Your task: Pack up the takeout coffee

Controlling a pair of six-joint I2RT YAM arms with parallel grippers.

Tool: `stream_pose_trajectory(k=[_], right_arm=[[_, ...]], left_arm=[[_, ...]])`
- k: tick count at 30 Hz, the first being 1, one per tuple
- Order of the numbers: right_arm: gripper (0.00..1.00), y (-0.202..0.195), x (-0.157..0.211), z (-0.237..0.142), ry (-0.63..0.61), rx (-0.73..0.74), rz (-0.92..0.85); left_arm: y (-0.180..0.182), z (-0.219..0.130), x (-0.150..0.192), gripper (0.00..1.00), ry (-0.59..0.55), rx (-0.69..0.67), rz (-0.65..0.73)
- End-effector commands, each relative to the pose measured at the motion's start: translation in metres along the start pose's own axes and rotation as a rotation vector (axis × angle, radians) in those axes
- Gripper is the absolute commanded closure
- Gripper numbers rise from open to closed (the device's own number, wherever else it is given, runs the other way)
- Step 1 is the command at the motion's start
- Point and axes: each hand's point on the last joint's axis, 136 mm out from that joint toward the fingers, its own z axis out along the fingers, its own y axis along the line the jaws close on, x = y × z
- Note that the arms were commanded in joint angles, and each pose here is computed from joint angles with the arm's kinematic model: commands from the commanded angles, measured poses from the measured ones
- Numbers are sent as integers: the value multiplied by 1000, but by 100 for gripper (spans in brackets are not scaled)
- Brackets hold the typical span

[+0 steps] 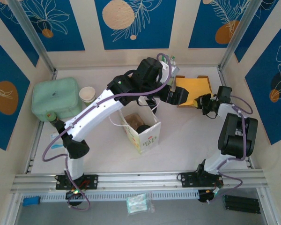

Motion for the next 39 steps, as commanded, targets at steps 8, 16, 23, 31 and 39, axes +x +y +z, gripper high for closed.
stream_pose_trajectory(k=[8,16,23,31,39], right_arm=[[100,106,23,-88,-58,-191,-213],[100,158,63,-148,-72,-298,-350],[100,197,107,-198,-51,-400,-462],[100,239,161,-242,13,-513,-602],[100,267,228,-267,165,-608,-745]], left_arm=[[-18,-37,-19,1,-81,12,53],[-19,-65,-33,1,-170,-24,57],[-10,-95,-42,1,-256,-92,57],[25,-137,-45,1,-334,-202,14],[79,-176,-41,1,-392,-296,-113]])
